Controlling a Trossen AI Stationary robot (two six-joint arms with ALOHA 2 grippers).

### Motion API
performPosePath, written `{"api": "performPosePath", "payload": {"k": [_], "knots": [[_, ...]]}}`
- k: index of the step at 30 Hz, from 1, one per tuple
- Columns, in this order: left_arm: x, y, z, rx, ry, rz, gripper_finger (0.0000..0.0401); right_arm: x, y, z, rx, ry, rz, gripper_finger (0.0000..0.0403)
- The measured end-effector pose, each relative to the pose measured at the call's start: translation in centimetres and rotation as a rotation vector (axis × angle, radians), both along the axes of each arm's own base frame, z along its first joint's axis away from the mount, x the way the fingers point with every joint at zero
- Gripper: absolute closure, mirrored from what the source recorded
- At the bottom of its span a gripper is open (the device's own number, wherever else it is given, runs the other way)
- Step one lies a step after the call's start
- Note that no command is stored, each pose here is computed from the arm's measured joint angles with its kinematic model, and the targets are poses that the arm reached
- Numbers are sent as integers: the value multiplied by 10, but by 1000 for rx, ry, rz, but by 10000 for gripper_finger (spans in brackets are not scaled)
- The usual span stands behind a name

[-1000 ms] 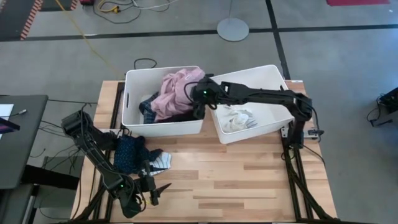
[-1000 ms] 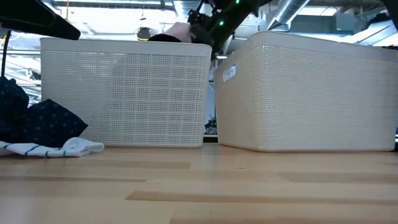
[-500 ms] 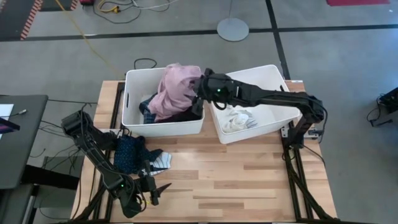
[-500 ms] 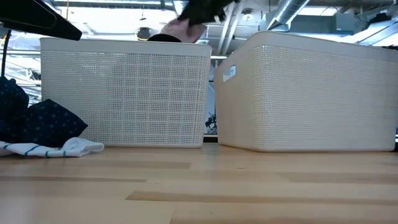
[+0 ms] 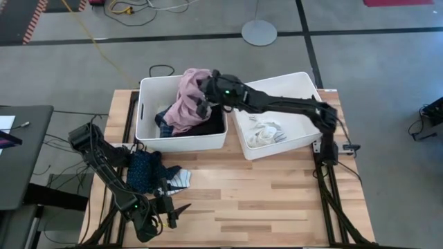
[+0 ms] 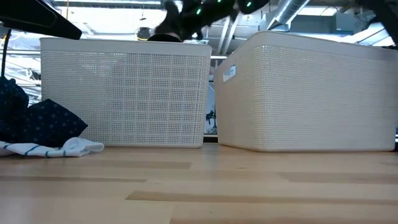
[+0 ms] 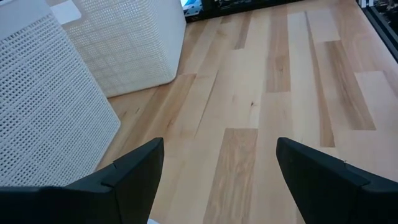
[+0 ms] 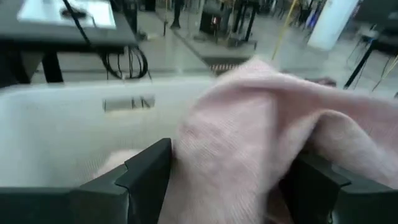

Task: Sort clothes
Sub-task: Put the pink long-sleeved shirt into the left laundry bin

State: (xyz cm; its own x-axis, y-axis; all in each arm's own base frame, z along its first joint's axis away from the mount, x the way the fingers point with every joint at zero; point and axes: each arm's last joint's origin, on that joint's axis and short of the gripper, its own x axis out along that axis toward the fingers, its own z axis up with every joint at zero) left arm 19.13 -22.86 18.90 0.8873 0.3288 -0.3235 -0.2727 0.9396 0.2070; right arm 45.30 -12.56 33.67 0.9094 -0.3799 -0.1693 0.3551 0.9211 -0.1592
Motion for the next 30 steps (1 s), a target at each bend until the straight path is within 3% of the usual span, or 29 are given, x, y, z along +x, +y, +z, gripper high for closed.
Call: {"api": "performPosePath", "payload": {"k": [10,20,25,30], "knots": [[0,0,0,-6,-3,1,97,51,-23,-74,124,149,15,113],[0,0,0,-7,2,-3,97,64,-46,-125,286,307,-33,113],[0,0,0,-6,2,-3,97,62,-45,-135,320,400,-34,113],[0,0,0,-7,2,-3,97,61,-42,-120,321,417,-26,113]]}}
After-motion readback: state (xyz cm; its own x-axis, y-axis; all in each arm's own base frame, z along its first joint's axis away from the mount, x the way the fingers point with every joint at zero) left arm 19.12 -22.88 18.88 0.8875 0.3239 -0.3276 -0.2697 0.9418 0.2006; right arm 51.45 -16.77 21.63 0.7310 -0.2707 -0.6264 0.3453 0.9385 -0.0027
